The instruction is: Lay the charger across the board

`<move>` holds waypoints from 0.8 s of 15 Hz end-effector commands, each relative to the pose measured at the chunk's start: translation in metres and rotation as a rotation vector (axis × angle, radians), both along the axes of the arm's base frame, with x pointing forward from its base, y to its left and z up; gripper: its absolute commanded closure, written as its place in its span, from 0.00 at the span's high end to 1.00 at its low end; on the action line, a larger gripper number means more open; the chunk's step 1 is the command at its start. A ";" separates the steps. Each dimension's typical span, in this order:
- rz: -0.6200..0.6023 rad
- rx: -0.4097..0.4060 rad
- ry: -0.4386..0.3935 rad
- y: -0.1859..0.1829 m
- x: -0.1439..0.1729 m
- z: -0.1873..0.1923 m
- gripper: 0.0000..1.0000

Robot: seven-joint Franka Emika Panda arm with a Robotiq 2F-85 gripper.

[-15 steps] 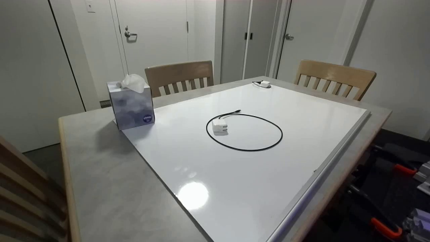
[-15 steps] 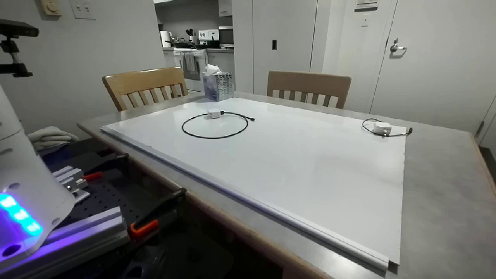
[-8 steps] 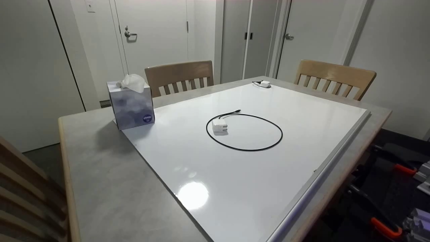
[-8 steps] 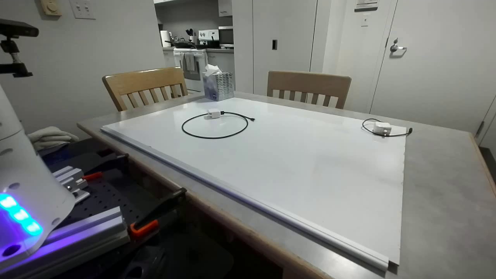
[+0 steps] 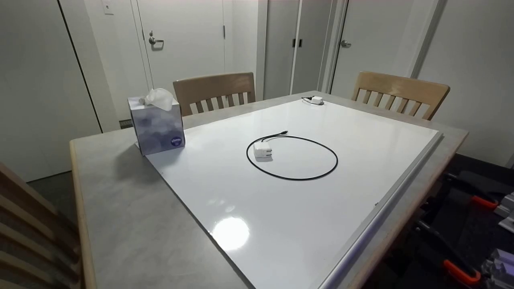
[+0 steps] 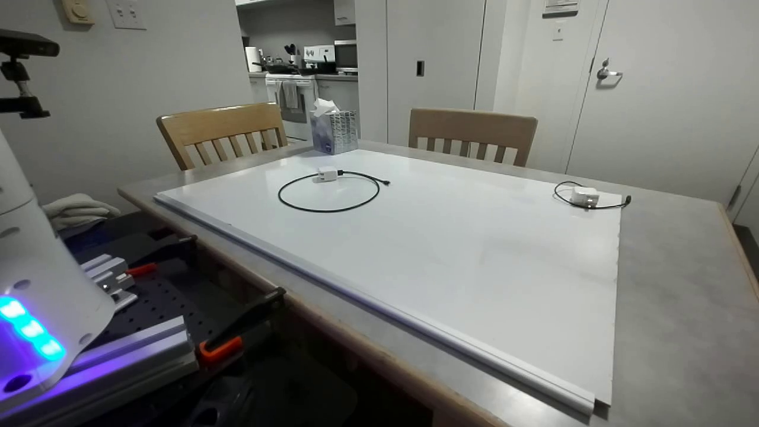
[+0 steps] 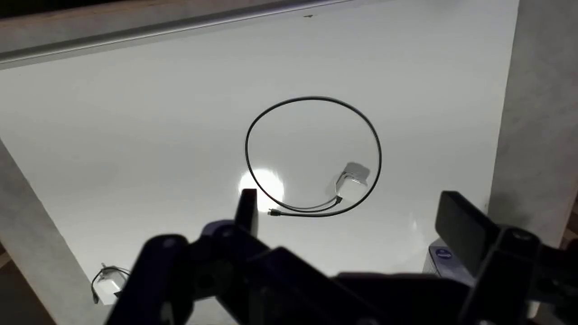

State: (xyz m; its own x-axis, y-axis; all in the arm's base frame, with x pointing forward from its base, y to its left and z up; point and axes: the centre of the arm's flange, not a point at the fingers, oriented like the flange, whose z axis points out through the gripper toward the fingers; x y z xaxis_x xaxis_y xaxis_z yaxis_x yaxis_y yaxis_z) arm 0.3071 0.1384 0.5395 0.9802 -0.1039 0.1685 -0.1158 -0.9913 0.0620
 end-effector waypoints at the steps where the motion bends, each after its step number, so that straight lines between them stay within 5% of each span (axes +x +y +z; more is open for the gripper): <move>1: 0.026 -0.008 0.001 -0.017 -0.004 -0.009 1.00; 8: 0.195 0.034 -0.031 -0.128 0.027 -0.056 1.00; 9: 0.125 0.028 -0.014 -0.102 0.013 -0.036 1.00; 12: 0.171 0.041 -0.025 -0.123 0.018 -0.049 1.00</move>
